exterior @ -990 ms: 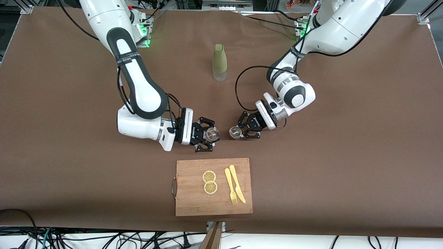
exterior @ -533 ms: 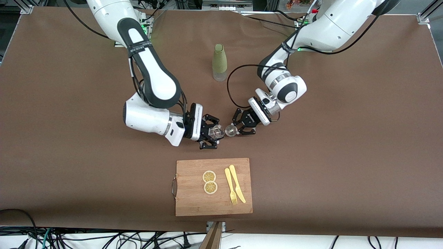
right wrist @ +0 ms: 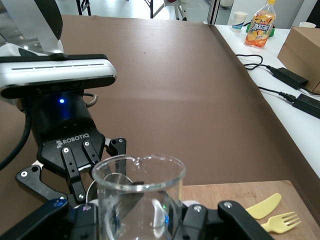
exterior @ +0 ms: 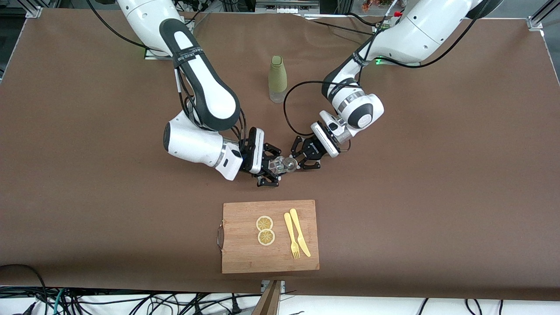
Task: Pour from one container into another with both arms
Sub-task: 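Tilt the beaker with the right gripper to pour into the jigger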
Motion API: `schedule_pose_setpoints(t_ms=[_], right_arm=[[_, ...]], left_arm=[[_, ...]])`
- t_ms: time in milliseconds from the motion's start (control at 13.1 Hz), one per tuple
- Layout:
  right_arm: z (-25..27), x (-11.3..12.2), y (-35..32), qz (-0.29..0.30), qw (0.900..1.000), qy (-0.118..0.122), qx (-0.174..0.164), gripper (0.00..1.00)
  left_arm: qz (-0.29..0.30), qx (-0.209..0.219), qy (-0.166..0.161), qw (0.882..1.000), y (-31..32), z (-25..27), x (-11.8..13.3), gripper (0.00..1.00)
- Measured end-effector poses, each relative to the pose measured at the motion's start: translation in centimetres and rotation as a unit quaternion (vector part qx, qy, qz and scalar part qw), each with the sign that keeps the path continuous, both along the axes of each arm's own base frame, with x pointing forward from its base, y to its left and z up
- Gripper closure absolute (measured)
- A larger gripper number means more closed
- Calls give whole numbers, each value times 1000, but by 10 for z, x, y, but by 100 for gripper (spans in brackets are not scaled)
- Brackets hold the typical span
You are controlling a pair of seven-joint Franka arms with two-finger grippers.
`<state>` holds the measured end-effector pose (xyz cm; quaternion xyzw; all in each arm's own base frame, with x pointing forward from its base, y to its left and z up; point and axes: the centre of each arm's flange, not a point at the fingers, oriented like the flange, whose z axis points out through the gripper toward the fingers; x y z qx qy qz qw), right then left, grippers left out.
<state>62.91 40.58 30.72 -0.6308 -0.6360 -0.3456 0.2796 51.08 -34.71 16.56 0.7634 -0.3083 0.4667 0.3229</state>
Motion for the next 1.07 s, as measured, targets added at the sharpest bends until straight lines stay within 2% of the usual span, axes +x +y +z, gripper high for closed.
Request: schedule_pose_setpoints(t_ms=[533,1067], right_arm=[[-5,-4,1,31,998,-18,-43,84],[-4,-11,11,70,992,-46,-92,84]], left_arm=[[4,-5,-6,1000,-2,1,0,78],[7,-7,-7,1000,-4,2,-1,78]])
